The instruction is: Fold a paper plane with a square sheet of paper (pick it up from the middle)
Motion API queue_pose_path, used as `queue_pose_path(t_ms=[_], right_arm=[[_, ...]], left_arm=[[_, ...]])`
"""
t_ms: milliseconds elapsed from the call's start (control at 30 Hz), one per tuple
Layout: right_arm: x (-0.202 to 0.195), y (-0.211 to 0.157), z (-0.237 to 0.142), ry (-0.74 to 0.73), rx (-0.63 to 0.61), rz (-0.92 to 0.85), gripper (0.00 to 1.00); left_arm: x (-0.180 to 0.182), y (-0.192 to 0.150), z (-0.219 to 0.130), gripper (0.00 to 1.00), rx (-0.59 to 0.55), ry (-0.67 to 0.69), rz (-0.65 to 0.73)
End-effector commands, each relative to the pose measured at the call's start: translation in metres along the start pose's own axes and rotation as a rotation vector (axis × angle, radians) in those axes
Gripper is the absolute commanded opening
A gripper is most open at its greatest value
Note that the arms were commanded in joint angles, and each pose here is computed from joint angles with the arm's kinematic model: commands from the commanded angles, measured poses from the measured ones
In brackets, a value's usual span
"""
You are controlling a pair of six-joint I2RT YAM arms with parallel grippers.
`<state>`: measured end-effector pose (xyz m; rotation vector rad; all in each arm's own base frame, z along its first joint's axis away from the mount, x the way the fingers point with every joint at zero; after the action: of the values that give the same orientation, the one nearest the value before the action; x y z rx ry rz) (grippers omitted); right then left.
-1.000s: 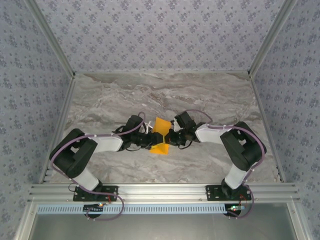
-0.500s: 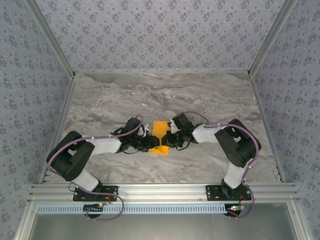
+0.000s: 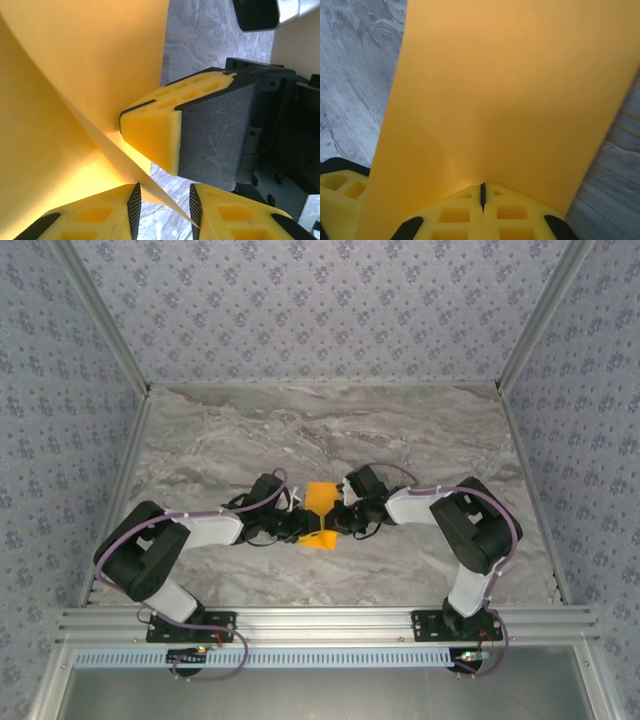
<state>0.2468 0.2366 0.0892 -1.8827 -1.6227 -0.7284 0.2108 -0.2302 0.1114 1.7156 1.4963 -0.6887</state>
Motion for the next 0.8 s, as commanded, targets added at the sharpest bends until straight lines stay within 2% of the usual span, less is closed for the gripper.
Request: queue_pose_path(t_ms=[0,300,467,567,633,767], right_arm=[[-0.001,-0.001,-0.016,-0.008,-0.038,0.01,0.02],[-0.012,-0.002,-0.028,-0.034,-0.075,0.043,0.07],[-0.012,-0.001,-0.041,-0.016,-0.131,0.037,0.16],[-0.01,-0.001,-0.045,0.027,-0.146,0.025,0.27],[-0.007,-0.002,-0.045,0.059,-0.139,0.012,0.33],[0.0,-0.001,-0.041,0.101,-0.122,-0.014,0.38]], left_arm=[[-0.013,0.012,0.004,0.38,-0.013,-0.055,0.057],[-0.014,0.016,0.009,0.47,-0.009,-0.071,0.06],[-0.012,0.017,0.011,0.51,-0.008,-0.064,0.06],[-0.011,0.017,0.013,0.5,-0.009,-0.065,0.06],[-0.01,0.017,0.013,0.45,-0.01,-0.063,0.059],[-0.009,0.017,0.014,0.34,-0.009,-0.056,0.057]])
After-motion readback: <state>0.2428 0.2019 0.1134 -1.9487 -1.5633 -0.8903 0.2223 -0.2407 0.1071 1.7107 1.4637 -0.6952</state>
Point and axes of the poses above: each hand's point on the last joint's axis, 136 mm out from that joint toward the fingers, its own z axis out along the fingers, its own x axis along the line the jaws close on, y = z × x, the point moved 9 cm from there along -z, back along the fingers, and after that the axes turned 10 degrees about z, right-handed, at the moved point
